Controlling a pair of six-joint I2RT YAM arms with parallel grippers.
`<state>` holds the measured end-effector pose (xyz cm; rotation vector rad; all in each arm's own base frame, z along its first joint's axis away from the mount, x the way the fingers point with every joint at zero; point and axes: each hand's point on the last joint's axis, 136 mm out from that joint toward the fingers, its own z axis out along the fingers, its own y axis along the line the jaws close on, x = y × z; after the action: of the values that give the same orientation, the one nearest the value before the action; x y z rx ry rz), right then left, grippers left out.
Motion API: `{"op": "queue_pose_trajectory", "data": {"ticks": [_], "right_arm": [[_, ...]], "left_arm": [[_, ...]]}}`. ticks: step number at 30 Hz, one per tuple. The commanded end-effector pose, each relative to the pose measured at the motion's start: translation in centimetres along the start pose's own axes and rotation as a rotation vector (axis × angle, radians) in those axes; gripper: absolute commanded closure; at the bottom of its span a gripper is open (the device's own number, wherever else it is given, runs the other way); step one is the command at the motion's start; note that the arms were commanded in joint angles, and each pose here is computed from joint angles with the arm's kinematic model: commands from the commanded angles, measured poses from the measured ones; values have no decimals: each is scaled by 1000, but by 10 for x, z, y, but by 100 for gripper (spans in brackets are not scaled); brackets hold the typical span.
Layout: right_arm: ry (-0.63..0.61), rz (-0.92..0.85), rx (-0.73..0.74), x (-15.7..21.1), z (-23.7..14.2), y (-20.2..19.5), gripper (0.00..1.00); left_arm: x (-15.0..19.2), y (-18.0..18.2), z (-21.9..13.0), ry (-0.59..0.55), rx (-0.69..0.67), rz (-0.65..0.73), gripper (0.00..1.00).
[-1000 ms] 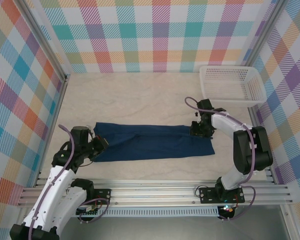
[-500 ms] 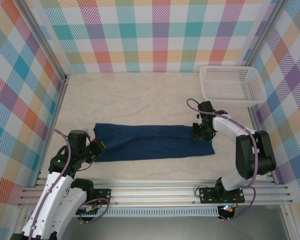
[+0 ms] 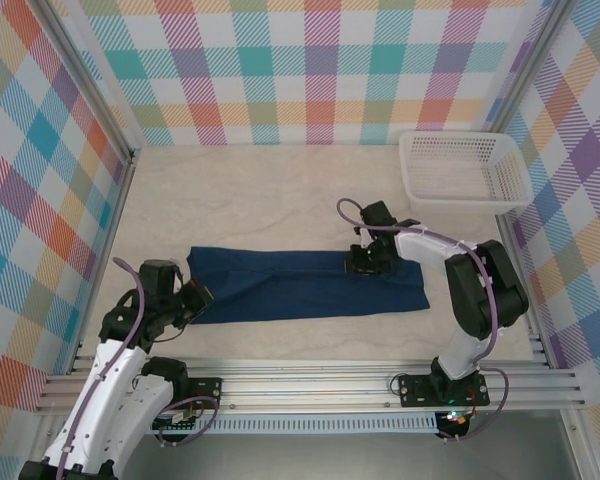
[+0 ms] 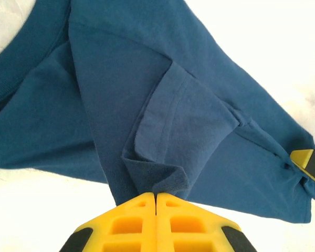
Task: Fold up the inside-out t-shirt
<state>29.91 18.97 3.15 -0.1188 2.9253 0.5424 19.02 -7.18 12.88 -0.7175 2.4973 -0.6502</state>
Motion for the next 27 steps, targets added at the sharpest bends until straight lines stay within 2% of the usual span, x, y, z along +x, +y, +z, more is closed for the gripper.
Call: {"op": "queue_pose_trajectory", "data": {"ticks": [1,5,8,11,14,16,19,21,23,27], "right_arm": [[56,29,-19,23,-6,0,72],[-17,-54,-58,19,-24,15,67],[-76,-156,-145,8,-31,49,65],[-77,-214,-220,0,-29,81,63],[-65,-265,-235,-6,-23,101,63],[-64,-278,-241,-9,-22,108,63],[-72,-279,-248,-11,-22,112,62],[-72,-280,-239,-11,-22,110,62],[-74,-279,-223,-11,-21,107,62],[-69,-274,-208,-10,-18,104,62]], "left_arm": [[13,1,7,80,-13,-17,99],[9,7,16,78,-51,-9,100],[6,11,27,57,-56,-13,100],[3,13,43,56,-52,-19,97],[6,16,57,90,-65,-17,88],[7,17,60,107,-78,-1,75],[-10,15,49,38,-115,50,59],[-25,5,41,-33,-87,87,50],[-32,-7,45,-56,-35,111,41],[-36,-21,76,-2,-3,151,37]]}}
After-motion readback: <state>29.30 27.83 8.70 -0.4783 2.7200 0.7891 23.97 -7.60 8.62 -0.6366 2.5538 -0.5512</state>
